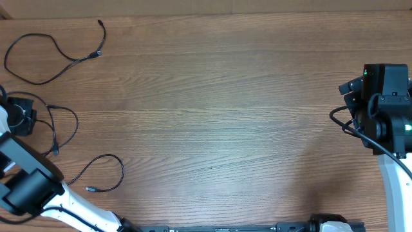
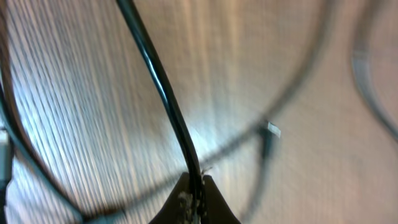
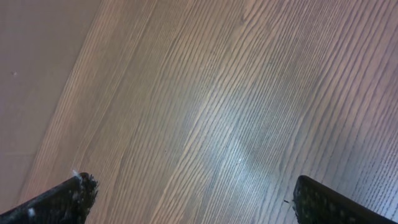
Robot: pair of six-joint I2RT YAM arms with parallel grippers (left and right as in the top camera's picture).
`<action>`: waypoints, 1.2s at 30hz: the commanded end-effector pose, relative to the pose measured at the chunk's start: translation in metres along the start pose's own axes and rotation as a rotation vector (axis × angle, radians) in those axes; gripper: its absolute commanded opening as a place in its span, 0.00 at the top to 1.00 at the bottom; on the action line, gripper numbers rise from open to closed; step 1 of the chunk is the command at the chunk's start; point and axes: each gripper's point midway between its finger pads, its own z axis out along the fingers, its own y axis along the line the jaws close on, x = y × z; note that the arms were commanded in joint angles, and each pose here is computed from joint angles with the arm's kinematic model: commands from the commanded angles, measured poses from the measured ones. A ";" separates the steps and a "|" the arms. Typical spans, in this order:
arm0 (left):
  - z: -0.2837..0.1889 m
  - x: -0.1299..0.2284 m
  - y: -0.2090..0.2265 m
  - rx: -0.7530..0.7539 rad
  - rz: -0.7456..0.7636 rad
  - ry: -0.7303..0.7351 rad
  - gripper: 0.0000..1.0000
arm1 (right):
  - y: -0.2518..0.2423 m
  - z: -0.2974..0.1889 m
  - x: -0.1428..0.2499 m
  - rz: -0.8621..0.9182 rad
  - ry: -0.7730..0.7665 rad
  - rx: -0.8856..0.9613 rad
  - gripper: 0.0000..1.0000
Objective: Untangle cables
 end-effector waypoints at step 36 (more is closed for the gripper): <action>-0.052 0.010 0.130 -0.465 -0.239 0.042 0.96 | 0.001 -0.002 -0.005 0.004 -0.021 -0.004 0.00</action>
